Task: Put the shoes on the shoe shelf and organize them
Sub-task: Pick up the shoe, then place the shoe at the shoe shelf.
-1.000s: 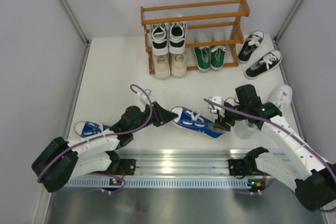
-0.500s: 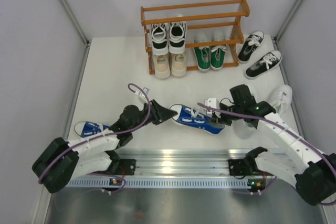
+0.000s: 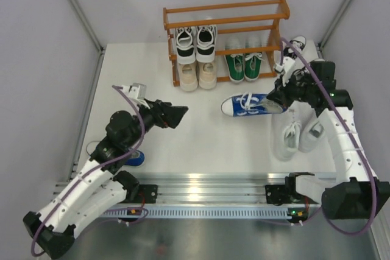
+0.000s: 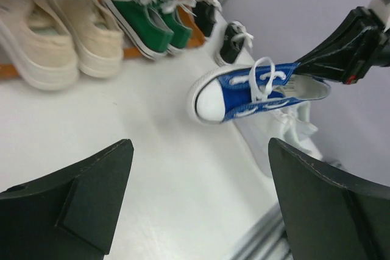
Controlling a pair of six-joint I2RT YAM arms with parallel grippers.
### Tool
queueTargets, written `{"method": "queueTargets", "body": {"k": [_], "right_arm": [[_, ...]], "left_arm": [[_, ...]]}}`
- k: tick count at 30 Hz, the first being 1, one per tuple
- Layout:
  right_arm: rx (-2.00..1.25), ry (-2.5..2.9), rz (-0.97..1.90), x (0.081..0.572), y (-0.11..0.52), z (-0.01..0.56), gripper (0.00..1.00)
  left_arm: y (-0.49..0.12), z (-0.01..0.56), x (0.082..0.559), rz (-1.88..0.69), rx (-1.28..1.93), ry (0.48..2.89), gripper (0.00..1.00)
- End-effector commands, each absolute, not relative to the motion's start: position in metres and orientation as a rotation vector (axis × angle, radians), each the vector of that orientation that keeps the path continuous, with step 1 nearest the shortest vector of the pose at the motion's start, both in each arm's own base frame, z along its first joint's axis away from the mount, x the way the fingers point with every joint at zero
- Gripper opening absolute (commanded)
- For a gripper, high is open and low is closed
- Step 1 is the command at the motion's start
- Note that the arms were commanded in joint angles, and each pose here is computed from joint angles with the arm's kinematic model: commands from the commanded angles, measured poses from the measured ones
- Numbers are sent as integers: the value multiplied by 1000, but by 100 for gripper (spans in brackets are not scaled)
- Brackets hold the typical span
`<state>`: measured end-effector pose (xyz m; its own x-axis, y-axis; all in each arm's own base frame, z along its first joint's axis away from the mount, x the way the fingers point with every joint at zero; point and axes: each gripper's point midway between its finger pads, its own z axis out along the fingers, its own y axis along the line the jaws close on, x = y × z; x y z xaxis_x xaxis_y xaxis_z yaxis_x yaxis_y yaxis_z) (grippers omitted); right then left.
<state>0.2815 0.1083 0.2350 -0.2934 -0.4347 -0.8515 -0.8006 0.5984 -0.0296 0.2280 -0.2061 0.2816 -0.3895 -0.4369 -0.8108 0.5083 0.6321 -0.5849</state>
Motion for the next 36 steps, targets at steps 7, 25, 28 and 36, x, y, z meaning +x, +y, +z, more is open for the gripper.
{"method": "queueTargets", "body": {"k": [7,25,28,36], "right_arm": [[-511,1874,602,363,73,309,0],[-294,1724,831,423,75,377,0],[-257,1704,844,438,73,383,0],[-103,1610,873,486,62,390,0]], "left_arm": [[-129,263,203,-516,270,1724,98],[-113,263,192,-511,212,1652,98],[-112,263,192,-506,207,1652,98],[-110,262,192,-498,198,1655,98]]}}
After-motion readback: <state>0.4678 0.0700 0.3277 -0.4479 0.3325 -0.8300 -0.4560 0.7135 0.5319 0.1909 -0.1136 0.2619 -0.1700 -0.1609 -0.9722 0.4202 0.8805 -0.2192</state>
